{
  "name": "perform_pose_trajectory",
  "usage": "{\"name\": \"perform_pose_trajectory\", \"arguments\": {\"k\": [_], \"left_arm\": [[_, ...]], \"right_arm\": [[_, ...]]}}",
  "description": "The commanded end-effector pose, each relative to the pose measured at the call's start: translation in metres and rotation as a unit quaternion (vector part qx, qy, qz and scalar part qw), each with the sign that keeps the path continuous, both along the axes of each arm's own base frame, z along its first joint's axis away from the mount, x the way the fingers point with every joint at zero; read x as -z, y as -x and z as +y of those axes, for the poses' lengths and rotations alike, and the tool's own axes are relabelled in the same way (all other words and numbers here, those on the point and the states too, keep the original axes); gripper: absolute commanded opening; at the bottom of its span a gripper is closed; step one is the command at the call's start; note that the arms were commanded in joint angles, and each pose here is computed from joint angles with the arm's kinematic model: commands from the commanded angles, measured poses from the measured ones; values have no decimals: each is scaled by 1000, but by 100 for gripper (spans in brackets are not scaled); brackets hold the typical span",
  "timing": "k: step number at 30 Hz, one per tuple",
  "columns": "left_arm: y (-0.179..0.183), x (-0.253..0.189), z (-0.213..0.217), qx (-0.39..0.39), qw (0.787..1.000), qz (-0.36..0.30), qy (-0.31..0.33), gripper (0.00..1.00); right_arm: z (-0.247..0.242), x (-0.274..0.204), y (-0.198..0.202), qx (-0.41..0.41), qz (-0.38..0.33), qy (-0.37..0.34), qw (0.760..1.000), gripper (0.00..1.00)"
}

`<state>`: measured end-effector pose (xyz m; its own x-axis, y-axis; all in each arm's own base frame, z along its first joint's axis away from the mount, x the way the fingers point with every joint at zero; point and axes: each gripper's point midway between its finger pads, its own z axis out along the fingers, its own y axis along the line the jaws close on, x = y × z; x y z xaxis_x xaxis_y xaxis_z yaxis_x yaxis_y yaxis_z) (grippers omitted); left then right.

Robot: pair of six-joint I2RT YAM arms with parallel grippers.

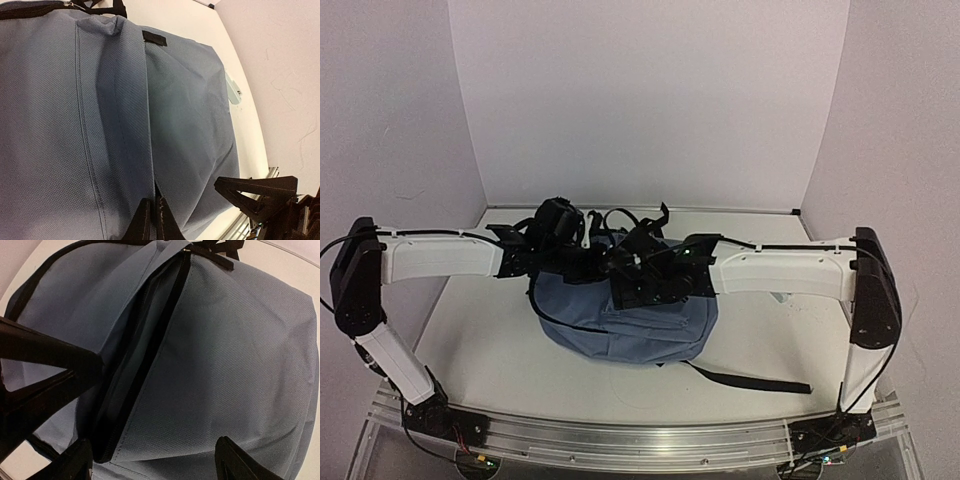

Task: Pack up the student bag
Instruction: Adjust the student bag at the center of the board.

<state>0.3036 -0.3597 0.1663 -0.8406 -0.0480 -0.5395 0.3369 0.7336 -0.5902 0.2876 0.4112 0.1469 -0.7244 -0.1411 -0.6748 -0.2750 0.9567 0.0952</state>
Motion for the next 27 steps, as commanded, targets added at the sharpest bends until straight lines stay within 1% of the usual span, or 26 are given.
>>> {"name": "perform_pose_trajectory", "arguments": {"k": [1,5,8,10,12,17,18,20,21,25,27], "left_arm": [[3,-15,-7,1,999,-7,50,0],[0,-6,7,-22,999,-16,19,0],[-4,2,25,-49,998,-30,-19,0],[-4,7,33,-58,997,-32,-33,0],[-8,8,40,-75,996,-37,-41,0],[-11,13,42,-79,995,-36,-39,0],[-11,14,41,-76,996,-37,-37,0],[-14,14,37,-71,996,-39,-35,0],[-14,13,34,-64,997,-37,-32,0],[-15,9,19,-37,998,-39,-19,0],[-15,4,11,-21,999,-44,-7,0]], "right_arm": [[4,10,-3,24,-2,18,1000,83],[-2,26,-9,53,-6,40,998,85],[-12,25,-17,86,-28,57,994,87],[-19,21,-22,105,-47,71,991,86],[-24,15,-27,122,-62,89,987,84],[-48,-1,-35,165,-107,147,969,78],[-52,-2,-36,171,-114,159,966,74],[-60,-7,-38,181,-125,175,960,59],[-62,-9,-39,184,-127,177,959,52],[-70,-17,-42,192,-128,172,958,32],[-75,-19,-44,198,-125,168,958,18]]}}
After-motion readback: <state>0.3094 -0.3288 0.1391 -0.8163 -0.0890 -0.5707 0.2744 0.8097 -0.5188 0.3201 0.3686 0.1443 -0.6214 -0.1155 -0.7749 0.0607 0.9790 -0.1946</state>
